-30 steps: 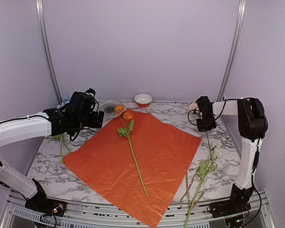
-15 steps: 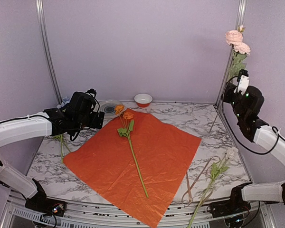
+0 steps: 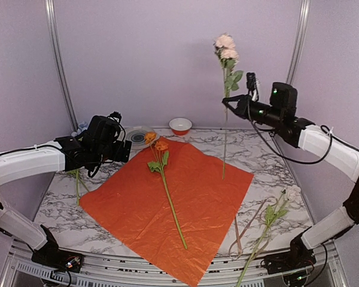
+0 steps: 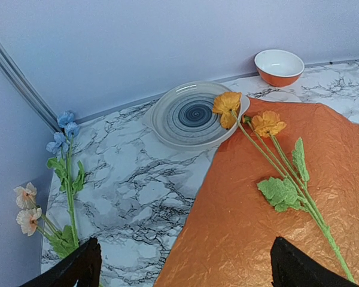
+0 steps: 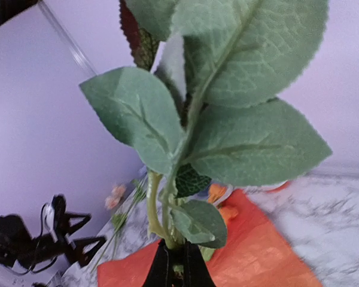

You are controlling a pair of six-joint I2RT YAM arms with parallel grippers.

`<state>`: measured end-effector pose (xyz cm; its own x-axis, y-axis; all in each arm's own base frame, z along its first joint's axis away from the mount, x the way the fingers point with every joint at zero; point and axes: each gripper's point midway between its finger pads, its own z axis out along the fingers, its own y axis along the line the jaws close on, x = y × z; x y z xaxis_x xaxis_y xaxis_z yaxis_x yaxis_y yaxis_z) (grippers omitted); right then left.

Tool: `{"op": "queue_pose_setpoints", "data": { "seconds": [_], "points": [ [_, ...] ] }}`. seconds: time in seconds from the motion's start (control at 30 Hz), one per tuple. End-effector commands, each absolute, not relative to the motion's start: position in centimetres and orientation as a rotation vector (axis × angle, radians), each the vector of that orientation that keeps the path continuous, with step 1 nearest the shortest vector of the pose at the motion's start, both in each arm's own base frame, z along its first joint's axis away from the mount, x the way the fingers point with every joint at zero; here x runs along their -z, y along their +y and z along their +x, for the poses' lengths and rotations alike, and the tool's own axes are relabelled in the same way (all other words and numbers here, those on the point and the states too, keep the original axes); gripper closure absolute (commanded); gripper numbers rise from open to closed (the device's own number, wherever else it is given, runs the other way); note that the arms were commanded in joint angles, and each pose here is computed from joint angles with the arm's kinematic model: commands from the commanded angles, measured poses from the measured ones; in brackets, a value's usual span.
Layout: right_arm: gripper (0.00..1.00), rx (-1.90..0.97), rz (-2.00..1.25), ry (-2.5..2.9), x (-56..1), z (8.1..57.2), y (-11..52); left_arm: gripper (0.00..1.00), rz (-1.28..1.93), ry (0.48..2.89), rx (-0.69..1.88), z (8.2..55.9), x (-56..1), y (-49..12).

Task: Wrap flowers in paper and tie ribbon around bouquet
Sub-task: Place the fake flower on the flattened wrapping paper.

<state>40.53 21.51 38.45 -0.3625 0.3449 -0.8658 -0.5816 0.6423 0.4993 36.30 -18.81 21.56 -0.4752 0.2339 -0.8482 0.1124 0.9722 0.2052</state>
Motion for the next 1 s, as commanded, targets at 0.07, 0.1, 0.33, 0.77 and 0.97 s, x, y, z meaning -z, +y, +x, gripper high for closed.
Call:
{"op": "queue_pose_setpoints", "data": {
  "seconds": [0.07, 0.1, 0.33, 0.77, 0.97],
  "points": [
    [1.00, -1.354, -0.398, 2.266, -23.2, 31.5, 35.9, 0.01, 0.230, 2.047, -0.141, 36.4, -22.3, -18.7],
    [1.00, -1.358, -0.388, 2.291, -21.9, 31.4, 36.8, 0.01, 0.231, 2.047, -0.139, 36.4, -22.3, -18.7],
    [1.00, -1.334, -0.329, 2.461, -13.4, 33.0, 41.6, 0.01, 0.236, 2.053, -0.136, 36.4, -22.0, -18.8],
    [0.89, -1.155, -0.183, 2.496, -7.4, 36.8, 42.7, 0.01, 0.244, 2.055, -0.129, 36.4, -22.0, -18.9],
    [0.45, -0.826, -0.284, 2.505, -9.9, 36.9, 38.7, 0.01, 0.247, 2.056, -0.124, 36.4, -21.9, -19.0]
  ]
}}
